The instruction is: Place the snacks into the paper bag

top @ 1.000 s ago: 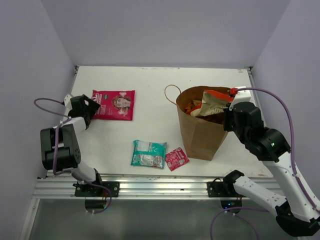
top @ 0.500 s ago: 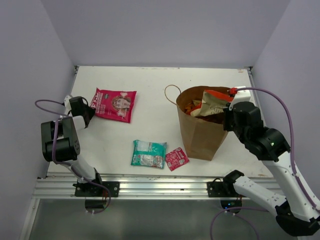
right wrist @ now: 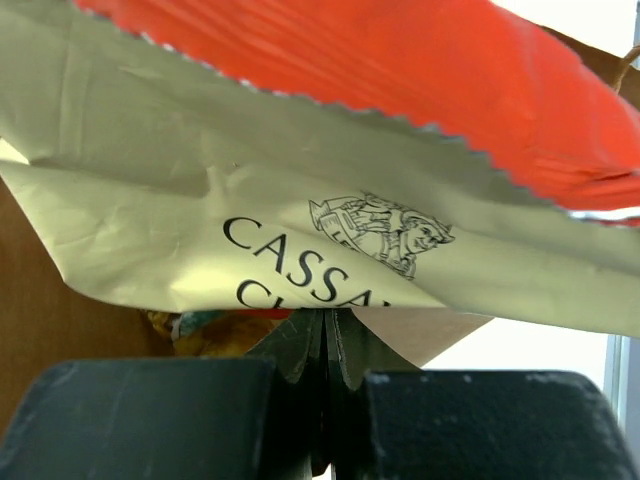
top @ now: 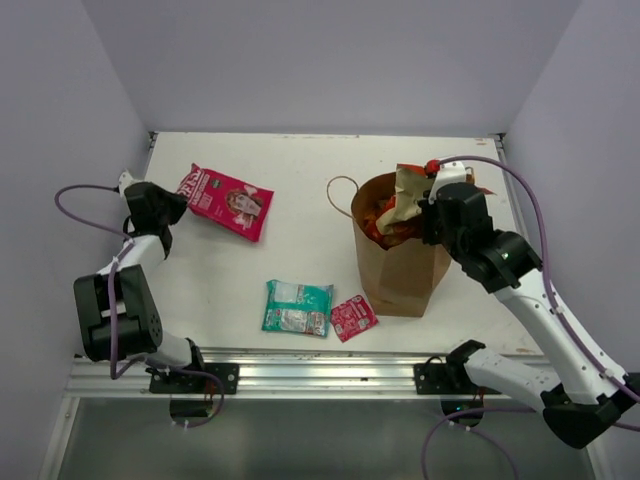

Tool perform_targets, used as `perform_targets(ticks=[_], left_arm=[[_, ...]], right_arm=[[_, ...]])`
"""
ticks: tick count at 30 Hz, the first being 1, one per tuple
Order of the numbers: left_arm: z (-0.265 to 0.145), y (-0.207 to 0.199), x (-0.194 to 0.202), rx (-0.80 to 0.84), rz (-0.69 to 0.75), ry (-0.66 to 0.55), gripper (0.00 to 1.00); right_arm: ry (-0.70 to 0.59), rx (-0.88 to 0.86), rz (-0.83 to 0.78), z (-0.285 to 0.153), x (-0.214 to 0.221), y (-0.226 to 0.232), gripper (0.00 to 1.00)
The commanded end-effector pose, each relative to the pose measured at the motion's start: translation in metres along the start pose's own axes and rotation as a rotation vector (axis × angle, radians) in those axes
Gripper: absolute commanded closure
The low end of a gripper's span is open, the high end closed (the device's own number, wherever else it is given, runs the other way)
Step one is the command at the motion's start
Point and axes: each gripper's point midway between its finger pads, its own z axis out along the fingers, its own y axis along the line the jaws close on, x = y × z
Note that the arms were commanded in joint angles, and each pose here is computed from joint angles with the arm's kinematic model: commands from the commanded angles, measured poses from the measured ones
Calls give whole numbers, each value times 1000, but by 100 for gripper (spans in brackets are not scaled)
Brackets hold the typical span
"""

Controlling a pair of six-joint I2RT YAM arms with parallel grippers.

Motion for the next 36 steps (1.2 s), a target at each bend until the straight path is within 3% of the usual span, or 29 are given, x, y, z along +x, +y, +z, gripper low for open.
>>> perform_targets(ticks=[1,6,10,13,16,19,23,29,36], left_arm=[[-24,-71,-38,208,22,-79,100],[-74,-173,-58,485,85,-100,100],[-145,-276,-65,784,182,-95,100],[-230,-357,-77,1090,229,-89,100],[-305,-405,-82,1330,243,-60,100],[-367,-433,-86,1526,254,-50,100],[-408,-456,-85,1669,209,15,100],[-430,-480,-26,1835,141,254,100],[-422,-489,50,1765,140,387,100]], right_arm=[[-50,-79,-10,5,-21,18,100],[-76,-100,-11,4,-35,23,100],[-91,-105,4,-3,-37,21,100],[-106,-86,23,-14,-35,12,100],[-103,-54,42,-23,-30,3,100],[-93,-30,38,-25,-22,-3,100],[-80,-33,43,-24,-17,-3,100],[-89,-27,51,-29,-16,-6,100],[-89,-12,52,-33,-9,-12,100]])
